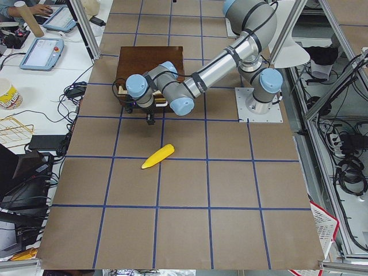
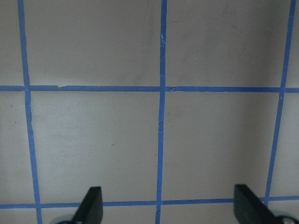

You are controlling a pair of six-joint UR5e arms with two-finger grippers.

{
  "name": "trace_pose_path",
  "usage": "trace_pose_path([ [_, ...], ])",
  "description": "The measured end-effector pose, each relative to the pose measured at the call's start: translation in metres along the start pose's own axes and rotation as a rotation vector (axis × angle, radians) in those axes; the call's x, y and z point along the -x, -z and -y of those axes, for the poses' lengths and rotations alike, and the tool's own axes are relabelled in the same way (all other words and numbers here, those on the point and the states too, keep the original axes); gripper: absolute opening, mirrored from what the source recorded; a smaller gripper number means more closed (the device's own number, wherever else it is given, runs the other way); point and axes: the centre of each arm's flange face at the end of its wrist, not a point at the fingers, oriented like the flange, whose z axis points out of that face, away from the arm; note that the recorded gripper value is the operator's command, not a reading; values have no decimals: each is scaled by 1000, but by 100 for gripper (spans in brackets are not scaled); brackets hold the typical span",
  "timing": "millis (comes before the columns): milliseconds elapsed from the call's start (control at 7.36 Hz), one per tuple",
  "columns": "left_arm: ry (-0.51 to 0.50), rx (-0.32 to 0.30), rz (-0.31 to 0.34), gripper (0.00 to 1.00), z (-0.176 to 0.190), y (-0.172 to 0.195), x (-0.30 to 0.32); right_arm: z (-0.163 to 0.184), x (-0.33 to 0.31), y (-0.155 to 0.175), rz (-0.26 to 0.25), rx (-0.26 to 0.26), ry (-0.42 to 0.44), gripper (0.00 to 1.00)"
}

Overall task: Open drawer and put corn inside
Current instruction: 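Pull the drawer out of the cabinet with the left gripper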

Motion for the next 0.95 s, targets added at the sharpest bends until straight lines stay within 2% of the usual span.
trace_pose_path([
  [951, 14, -8, -2, 100, -6, 4, 22, 0, 0, 0, 0, 0, 0, 100],
])
